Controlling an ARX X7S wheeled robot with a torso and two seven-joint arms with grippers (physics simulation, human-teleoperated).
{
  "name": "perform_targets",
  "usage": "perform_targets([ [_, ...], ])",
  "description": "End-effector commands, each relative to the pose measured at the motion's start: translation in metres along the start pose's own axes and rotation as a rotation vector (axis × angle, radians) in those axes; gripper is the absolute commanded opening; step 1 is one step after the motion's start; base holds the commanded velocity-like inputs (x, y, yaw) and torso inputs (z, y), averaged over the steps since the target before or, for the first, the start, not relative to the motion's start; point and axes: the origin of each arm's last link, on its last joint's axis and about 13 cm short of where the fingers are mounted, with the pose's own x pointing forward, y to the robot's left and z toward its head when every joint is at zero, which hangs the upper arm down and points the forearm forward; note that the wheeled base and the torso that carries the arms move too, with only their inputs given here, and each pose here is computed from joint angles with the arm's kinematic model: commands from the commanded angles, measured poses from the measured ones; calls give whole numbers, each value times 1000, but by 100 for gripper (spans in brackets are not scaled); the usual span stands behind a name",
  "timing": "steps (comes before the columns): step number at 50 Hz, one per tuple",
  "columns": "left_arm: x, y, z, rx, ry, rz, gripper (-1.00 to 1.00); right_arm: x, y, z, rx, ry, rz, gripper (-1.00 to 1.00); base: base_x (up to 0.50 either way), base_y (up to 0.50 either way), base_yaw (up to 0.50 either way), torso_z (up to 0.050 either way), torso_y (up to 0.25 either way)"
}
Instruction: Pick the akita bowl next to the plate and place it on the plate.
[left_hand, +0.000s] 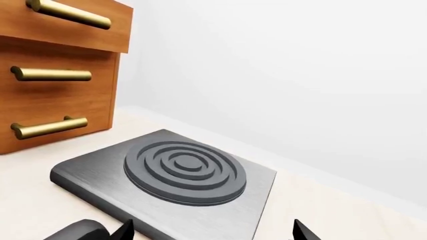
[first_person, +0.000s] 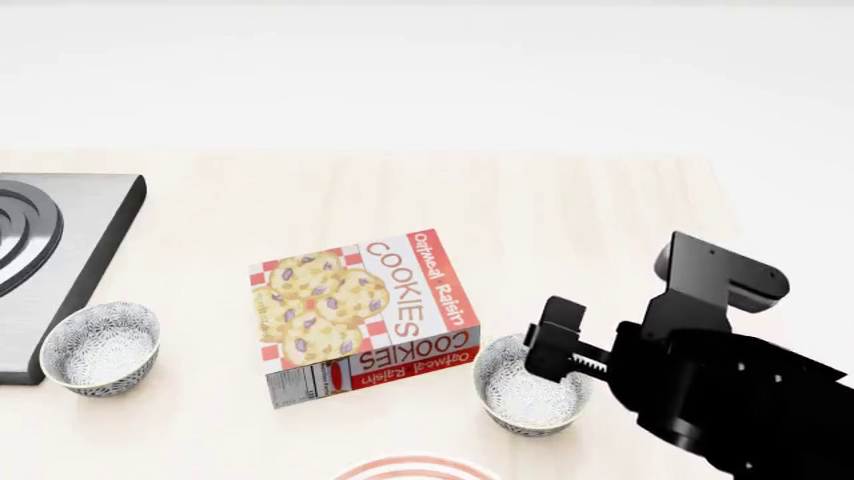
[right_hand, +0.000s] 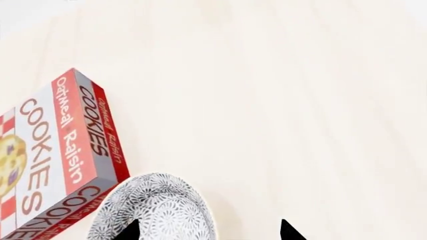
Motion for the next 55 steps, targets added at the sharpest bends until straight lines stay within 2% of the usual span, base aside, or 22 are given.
perform_targets([
  [1,-1,0,1,0,-1,0,100,3,-5,-5,37,10,4,100,0,0,0,0,0],
  [18,0,0,-1,0,0,0,100,14,-7,-9,24,41,6,100,0,0,0,0,1],
  [47,-1,0,-1,1,-1,-2,100,20,-1,-15,-62,103,4,100,0,0,0,0,0],
  [55,-1,0,0,1,-1,-1,100,22,-2,-17,-61,115,11,100,0,0,0,0,0],
])
